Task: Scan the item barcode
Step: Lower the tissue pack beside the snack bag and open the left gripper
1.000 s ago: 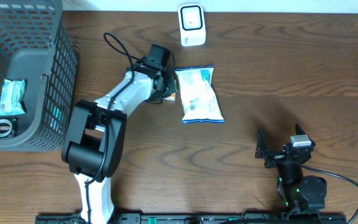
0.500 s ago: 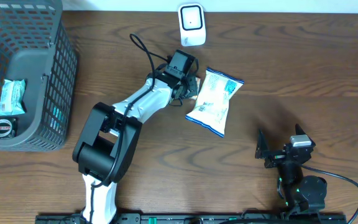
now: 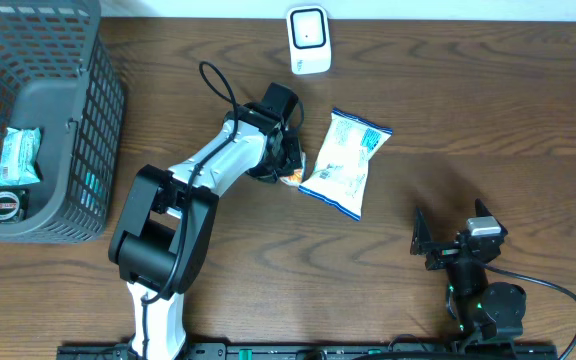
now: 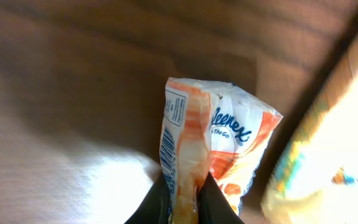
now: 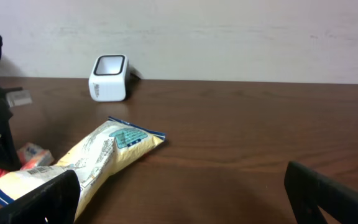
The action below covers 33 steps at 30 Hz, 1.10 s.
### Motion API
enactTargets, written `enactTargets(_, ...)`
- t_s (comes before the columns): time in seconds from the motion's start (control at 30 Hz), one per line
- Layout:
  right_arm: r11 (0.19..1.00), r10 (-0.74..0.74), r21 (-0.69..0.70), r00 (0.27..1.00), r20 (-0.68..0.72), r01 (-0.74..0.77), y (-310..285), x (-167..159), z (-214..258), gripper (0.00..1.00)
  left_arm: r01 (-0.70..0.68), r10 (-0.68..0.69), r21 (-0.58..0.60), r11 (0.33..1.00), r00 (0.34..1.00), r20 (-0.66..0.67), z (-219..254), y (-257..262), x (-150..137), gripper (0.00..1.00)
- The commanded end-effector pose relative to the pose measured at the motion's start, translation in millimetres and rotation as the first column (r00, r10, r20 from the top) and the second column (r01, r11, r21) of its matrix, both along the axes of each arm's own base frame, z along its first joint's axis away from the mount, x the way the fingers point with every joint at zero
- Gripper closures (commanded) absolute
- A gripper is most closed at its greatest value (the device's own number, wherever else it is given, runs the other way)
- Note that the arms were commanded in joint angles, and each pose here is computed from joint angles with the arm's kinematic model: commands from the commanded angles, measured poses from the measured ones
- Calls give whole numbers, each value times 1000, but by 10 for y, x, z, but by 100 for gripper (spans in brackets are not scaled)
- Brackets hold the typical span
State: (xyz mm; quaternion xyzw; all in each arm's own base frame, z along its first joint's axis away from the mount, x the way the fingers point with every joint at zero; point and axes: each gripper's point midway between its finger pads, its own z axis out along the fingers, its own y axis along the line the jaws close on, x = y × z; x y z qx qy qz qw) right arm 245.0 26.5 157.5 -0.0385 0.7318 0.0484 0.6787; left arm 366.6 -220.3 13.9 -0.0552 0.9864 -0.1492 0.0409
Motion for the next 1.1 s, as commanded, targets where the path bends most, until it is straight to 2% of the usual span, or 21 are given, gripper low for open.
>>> enactTargets(0.0,1000,5,6,1000,-1,-5,13,-4,-6,1,41,-49,-109,993,996,-74,3,-192,-171,92)
enactTargets(0.23,1000,5,7,1000,-1,-5,13,-4,-6,1,-6,-2,-139,990,998,-58,34,-374,-135,92)
enactTargets(0.43,1000,5,6,1000,-1,-5,13,-4,-6,1,30,-30,-165,986,1000,2,76,-543,-79,92)
enactTargets(0.67,1000,5,6,1000,-1,-5,13,-4,-6,1,-32,35,-30,999,994,101,15,-274,161,92)
enactTargets(0.8,1000,5,6,1000,-1,-5,13,-4,-6,1,-35,39,-33,999,991,130,33,-283,224,91)
enactTargets(1.03,1000,5,6,1000,-1,-5,13,-4,-6,1,-7,31,-128,992,981,189,151,-473,367,83)
enactTargets(1.07,1000,5,6,1000,-1,-5,13,-4,-6,1,5,24,-156,988,982,187,177,-525,365,73)
